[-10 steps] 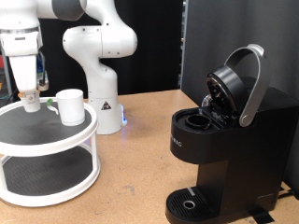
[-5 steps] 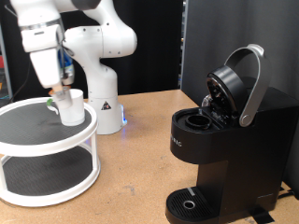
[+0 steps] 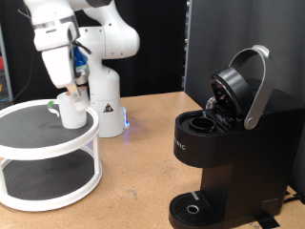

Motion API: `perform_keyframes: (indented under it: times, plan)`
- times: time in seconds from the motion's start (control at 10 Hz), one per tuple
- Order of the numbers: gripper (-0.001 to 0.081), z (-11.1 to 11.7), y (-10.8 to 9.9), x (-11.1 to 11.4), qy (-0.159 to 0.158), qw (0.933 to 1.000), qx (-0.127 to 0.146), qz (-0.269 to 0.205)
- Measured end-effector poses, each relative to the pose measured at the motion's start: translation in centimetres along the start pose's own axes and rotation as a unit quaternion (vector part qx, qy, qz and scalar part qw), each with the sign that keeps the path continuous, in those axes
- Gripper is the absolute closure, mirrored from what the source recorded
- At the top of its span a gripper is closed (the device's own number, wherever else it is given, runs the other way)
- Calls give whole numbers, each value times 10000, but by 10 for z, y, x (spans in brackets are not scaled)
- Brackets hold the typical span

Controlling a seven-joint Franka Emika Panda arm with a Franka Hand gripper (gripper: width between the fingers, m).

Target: Make a cup of coffee with the keurig machine

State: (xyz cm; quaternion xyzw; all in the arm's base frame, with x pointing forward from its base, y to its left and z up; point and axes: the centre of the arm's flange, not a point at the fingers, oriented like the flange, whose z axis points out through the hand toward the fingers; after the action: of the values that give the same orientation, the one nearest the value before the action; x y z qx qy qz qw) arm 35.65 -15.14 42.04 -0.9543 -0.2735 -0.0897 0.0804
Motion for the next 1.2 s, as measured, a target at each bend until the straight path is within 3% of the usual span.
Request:
perform_keyframes:
  times: [0.4, 0.6, 0.8, 1.2]
  plan:
    - [371, -3, -32, 56, 838, 9940, 350, 605]
    - [371, -4, -35, 62, 865, 9933, 381, 661]
    - [371, -2, -42, 70, 769, 9961, 323, 296]
    - [371, -12, -65, 121, 798, 9962, 289, -181]
